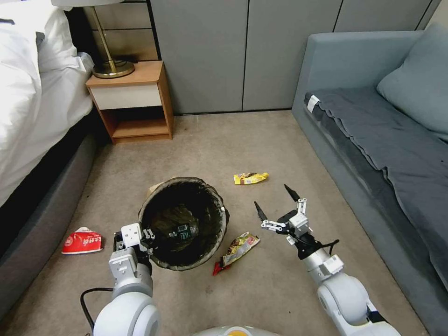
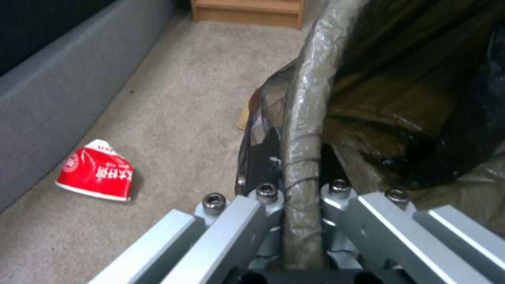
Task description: Pick up the trash bin, then pick up the garbage from the floor and place it into the trash bin.
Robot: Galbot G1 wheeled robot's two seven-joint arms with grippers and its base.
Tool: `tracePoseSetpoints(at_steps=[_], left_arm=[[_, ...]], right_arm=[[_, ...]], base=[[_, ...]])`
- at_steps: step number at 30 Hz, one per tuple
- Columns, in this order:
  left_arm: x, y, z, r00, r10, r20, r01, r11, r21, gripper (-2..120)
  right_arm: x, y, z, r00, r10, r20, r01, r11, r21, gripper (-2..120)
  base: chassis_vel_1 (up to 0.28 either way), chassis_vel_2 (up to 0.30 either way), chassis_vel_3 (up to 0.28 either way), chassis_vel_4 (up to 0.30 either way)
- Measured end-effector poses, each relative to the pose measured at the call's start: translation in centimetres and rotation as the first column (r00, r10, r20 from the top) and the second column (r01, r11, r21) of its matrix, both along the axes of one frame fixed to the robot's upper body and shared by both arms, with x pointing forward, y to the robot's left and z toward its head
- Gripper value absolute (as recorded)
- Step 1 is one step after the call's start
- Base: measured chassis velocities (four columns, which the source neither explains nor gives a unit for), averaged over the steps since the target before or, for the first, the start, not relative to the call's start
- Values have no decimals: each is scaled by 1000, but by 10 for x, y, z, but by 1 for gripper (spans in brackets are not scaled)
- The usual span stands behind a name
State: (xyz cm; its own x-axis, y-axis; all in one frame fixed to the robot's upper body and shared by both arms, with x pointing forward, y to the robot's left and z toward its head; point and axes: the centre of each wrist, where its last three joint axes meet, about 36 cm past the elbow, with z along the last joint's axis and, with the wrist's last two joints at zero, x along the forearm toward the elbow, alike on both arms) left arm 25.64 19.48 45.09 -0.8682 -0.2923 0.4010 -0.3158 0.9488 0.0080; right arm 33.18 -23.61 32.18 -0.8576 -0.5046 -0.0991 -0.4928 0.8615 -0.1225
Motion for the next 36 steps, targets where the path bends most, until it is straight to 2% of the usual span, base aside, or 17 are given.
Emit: tracePoseSetpoints(at_steps=[1, 4, 5, 8, 9, 12, 14, 17, 18, 21, 25, 31, 36], left_arm=[[0, 0, 0, 1000, 0, 0, 0, 1000, 0, 0], [0, -1, -2, 1000, 1, -3, -1, 1000, 4, 0], [0, -1, -2, 1000, 1, -3, -1, 1000, 4, 0], [0, -3, -3, 1000, 1, -6, -1, 1000, 7, 0], [0, -3, -3, 1000, 1, -6, -1, 1000, 7, 0], [-2, -4, -5, 1000, 1, -10, -1, 1000, 11, 0], [-2, -5, -5, 1000, 1, -12, -1, 1000, 13, 0], [-3, -6, -7, 1000, 0, -15, 0, 1000, 20, 0], [-3, -6, -7, 1000, 0, -15, 0, 1000, 20, 0], [-5, -8, -8, 1000, -1, -17, 1, 1000, 24, 0], [-7, -8, -9, 1000, -1, -20, 1, 1000, 28, 0], [-9, -9, -10, 1000, -3, -21, 4, 999, 35, 0], [-11, -11, -11, 1000, -2, -13, 2, 999, 43, 0]], right_arm=[[0, 0, 0, 1000, 0, 0, 0, 1000, 0, 100], [-2, 6, -6, 993, -6, -117, 7, 1000, 7, 100], [-2, 6, -6, 993, -6, -117, 7, 1000, 7, 100], [-3, 7, -15, 968, -37, -249, 34, 999, -20, 100], [-3, 7, -15, 968, -37, -249, 34, 999, -20, 100], [4, 8, -29, 918, -84, -387, 75, 996, -38, 100], [7, 9, -32, 906, -91, -414, 80, 996, -43, 100], [24, 15, -46, 849, -112, -515, 83, 993, -81, 100], [24, 15, -46, 849, -112, -515, 83, 993, -81, 100], [37, 25, -58, 800, -117, -589, 80, 993, -90, 100], [49, 41, -71, 773, -113, -624, 80, 994, -80, 100], [63, 58, -82, 752, -81, -654, 60, 997, -55, 100], [69, 60, -91, 739, -47, -672, 25, 999, -43, 100]], base=[[0, 0, 0, 0], [0, 0, 0, 0], [0, 0, 0, 0], [0, 0, 0, 0], [0, 0, 0, 0], [0, 0, 0, 0], [0, 0, 0, 0], [0, 0, 0, 0], [0, 0, 0, 0], [0, 0, 0, 0], [0, 0, 0, 0], [0, 0, 0, 0], [0, 0, 0, 0]])
